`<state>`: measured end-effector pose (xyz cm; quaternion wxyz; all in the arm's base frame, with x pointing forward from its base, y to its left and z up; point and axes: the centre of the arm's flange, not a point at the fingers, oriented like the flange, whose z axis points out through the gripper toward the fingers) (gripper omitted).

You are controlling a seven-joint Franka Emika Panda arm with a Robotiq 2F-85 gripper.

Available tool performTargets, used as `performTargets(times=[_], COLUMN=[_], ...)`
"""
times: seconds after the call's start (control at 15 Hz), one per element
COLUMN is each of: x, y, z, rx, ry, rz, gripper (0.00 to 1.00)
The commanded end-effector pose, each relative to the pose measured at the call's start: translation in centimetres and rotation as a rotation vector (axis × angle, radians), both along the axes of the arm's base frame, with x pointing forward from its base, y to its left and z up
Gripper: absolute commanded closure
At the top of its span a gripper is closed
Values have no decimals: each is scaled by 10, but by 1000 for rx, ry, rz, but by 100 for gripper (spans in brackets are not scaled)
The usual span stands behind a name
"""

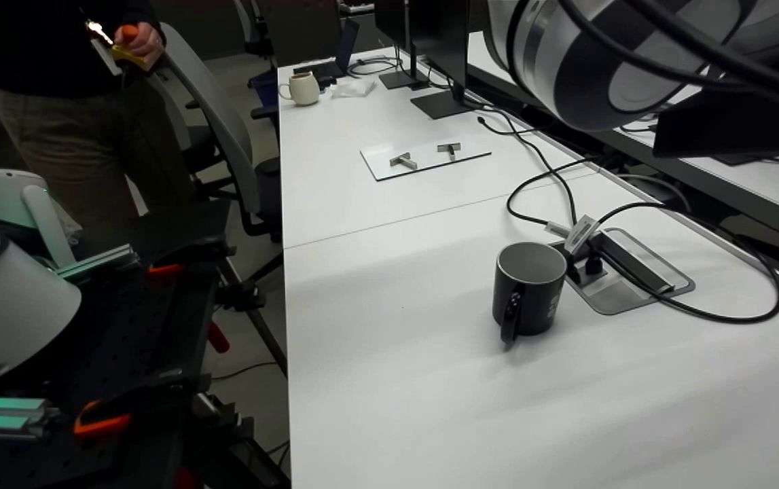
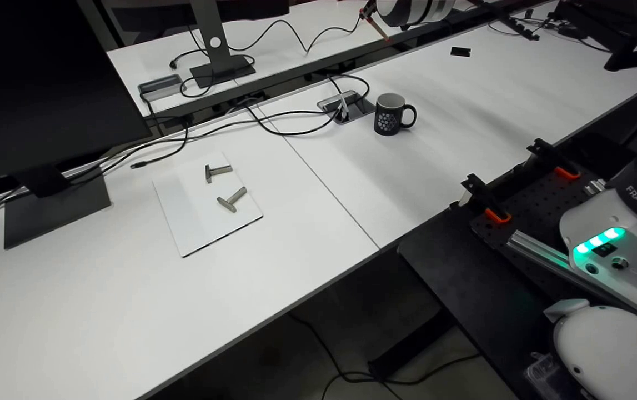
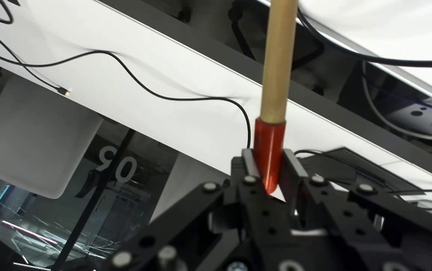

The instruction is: Pick up the miniature baseball bat from the table and put it inside the black mug

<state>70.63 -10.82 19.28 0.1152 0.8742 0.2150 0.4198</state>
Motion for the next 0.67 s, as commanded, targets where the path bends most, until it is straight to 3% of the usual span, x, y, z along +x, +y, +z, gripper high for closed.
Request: performTargets(times=[0.0, 0.4, 0.6], x=[-38, -46, -54], y=[28, 32, 40], z=[-10, 6, 8], rx=[-130, -306, -266], ry=[-1, -30, -43], rz=[-41, -37, 45], gripper=[93, 93, 93])
